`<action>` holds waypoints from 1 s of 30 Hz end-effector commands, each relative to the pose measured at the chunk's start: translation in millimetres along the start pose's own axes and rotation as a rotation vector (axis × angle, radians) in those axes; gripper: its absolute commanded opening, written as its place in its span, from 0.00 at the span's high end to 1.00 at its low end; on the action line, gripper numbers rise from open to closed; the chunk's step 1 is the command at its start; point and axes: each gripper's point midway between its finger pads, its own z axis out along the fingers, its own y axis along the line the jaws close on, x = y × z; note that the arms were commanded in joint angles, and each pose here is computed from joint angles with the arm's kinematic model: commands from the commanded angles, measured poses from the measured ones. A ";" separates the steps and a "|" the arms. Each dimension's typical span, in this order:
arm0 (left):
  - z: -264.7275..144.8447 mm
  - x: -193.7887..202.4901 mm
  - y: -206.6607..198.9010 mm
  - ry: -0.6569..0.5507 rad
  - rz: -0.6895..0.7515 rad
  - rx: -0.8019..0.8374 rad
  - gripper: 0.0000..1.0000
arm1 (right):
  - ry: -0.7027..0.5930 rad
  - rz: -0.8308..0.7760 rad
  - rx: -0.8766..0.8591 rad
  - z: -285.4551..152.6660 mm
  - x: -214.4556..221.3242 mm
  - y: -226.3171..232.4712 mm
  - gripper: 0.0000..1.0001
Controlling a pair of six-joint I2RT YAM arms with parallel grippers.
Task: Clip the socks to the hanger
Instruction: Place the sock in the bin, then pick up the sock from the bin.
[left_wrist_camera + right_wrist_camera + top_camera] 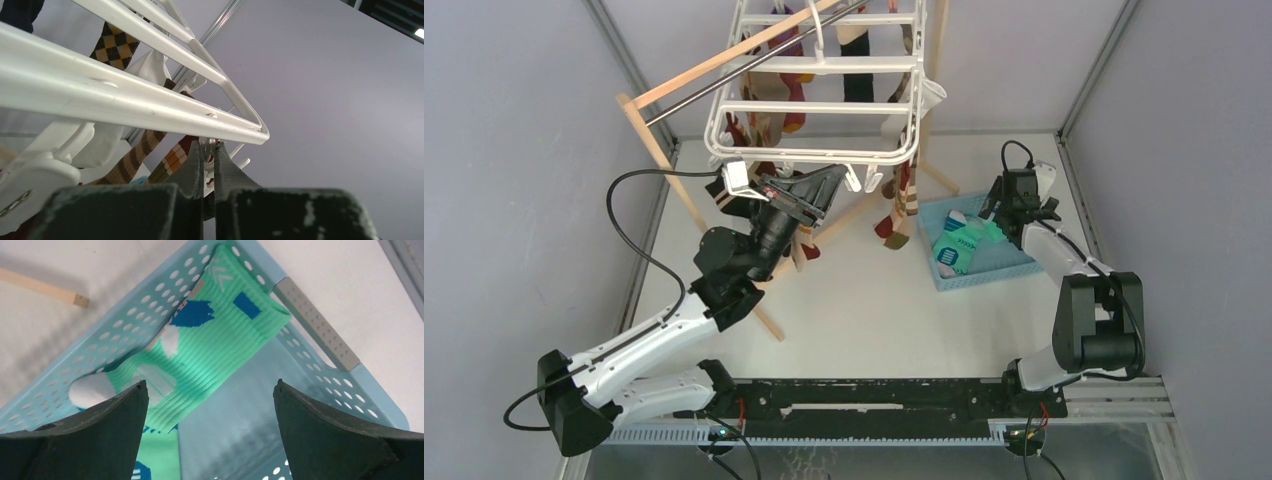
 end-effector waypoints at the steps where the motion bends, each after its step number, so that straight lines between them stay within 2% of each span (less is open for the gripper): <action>1: 0.8 -9.7 -10.0 -0.010 0.022 0.027 1.00 | -0.086 0.088 0.079 3.3 -27.0 -6.5 0.01; 8: 0.0 -11.8 -7.7 -0.016 0.026 0.021 1.00 | 0.008 0.066 0.136 33.5 -2.6 -10.4 0.01; 14: -1.0 -13.8 -7.9 -0.021 0.028 0.021 1.00 | 0.035 0.059 0.167 44.0 -6.0 -13.5 0.01; 19: -1.6 -14.7 -7.8 -0.023 0.030 0.021 1.00 | 0.112 0.047 0.185 63.9 2.2 -26.8 0.01; 25: -1.4 -14.6 -6.4 -0.024 0.030 0.018 1.00 | 0.219 -0.015 0.174 87.6 23.4 -24.1 0.08; 30: -1.0 -14.7 -5.1 -0.024 0.031 0.015 1.00 | 0.270 -0.045 0.141 93.8 32.2 -17.9 0.29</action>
